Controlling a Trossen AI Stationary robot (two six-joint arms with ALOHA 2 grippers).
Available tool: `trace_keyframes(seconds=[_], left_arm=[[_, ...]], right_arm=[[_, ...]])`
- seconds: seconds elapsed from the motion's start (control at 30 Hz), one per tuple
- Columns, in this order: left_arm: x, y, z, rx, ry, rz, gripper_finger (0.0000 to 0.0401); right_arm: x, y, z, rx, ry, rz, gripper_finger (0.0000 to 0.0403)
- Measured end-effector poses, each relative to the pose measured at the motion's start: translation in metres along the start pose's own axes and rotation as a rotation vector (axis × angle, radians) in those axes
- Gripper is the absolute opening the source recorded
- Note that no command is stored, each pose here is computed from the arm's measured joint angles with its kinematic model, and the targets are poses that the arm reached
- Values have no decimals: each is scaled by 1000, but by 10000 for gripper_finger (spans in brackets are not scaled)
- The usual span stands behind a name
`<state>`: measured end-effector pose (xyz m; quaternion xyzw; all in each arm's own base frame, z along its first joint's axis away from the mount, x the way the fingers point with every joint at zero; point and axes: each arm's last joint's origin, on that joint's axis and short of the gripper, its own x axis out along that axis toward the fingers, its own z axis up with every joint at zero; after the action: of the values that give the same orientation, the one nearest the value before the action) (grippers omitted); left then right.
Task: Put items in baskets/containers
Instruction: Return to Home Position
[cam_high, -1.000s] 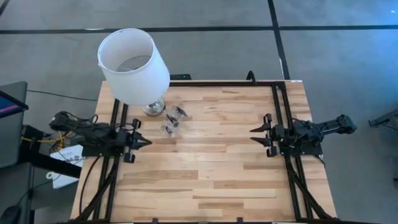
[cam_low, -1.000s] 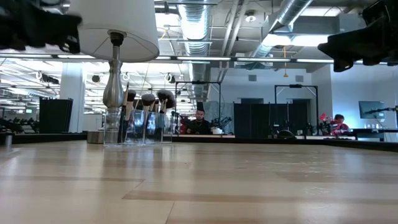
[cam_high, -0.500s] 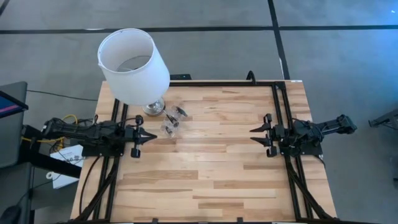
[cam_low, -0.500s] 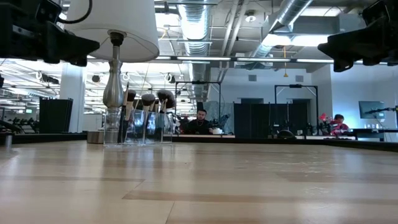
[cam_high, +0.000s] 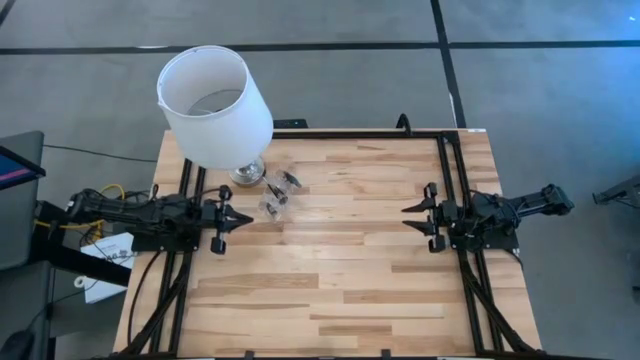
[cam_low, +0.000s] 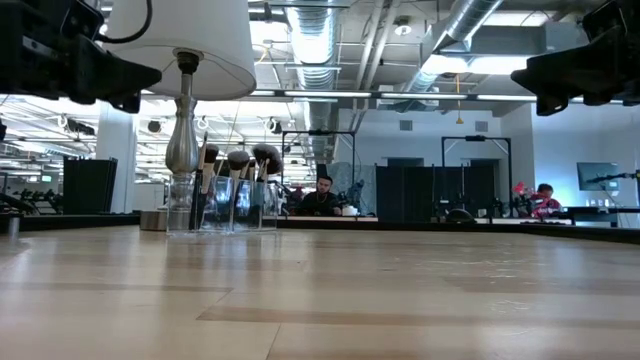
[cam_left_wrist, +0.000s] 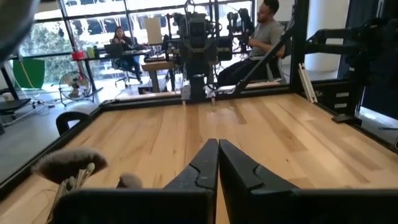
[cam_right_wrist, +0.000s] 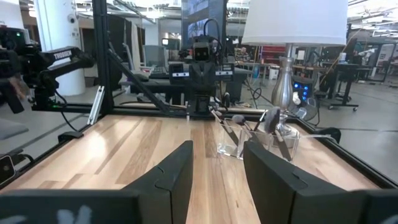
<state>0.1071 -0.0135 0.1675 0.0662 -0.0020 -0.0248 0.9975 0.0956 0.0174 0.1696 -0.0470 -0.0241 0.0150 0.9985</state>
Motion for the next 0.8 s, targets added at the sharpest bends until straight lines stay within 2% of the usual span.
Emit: trace_keyframes(seconds=[0.5,0.8], left_arm=[[2,-1,-2,3,28,-4,12],[-4,1,6,-7,-64,5,10]], right_arm=[[0,0,0,0,1,0,134],[0,0,0,0,1,0,134]])
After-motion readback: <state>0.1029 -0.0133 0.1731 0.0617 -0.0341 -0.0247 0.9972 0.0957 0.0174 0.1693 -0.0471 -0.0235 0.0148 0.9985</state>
